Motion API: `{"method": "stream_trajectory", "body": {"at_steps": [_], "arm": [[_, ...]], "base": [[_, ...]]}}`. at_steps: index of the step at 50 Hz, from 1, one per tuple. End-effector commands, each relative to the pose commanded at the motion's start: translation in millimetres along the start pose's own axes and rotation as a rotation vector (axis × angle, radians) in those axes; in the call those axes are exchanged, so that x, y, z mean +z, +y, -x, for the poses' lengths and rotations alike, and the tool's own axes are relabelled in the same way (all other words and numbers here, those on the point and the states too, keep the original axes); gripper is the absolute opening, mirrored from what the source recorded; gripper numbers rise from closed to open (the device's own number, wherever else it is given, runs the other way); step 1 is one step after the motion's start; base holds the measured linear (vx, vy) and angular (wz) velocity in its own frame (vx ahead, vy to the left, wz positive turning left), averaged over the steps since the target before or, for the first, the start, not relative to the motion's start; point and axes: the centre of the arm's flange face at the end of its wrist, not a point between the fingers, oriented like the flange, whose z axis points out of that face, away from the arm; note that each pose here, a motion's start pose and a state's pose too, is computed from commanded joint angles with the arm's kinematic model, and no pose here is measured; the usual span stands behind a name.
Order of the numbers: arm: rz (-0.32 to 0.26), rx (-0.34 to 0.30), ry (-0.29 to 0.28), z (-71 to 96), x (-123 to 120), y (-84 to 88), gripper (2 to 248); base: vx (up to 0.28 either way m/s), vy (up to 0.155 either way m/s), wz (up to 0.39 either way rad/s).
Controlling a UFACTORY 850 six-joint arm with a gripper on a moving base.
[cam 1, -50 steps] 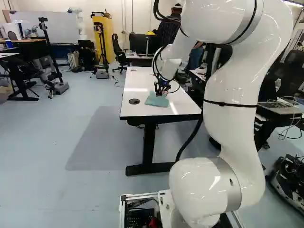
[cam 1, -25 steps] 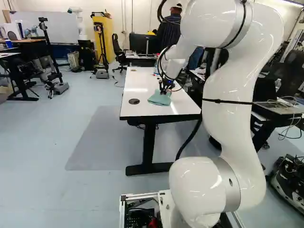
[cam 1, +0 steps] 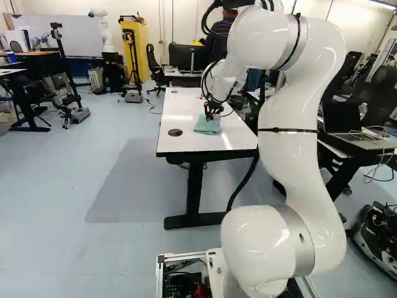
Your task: Clean the table with the green towel
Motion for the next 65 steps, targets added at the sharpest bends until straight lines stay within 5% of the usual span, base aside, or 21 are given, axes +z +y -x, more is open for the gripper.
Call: {"method": "stream_trajectory", "body": {"at_steps": [31, 48, 65], "arm": [[-0.045, -0.066, 0.004, -1.3, 13.6, -54.4, 28], [-0.065, -0.100, -0.014, 16.7, 5.6, -78.2, 28], [-0.069, -0.117, -0.039, 41.7, -11.8, -83.9, 28]], "base": [[0.000, 0.000, 0.000], [0.000, 0.000, 0.000], [0.000, 0.000, 0.000]]}}
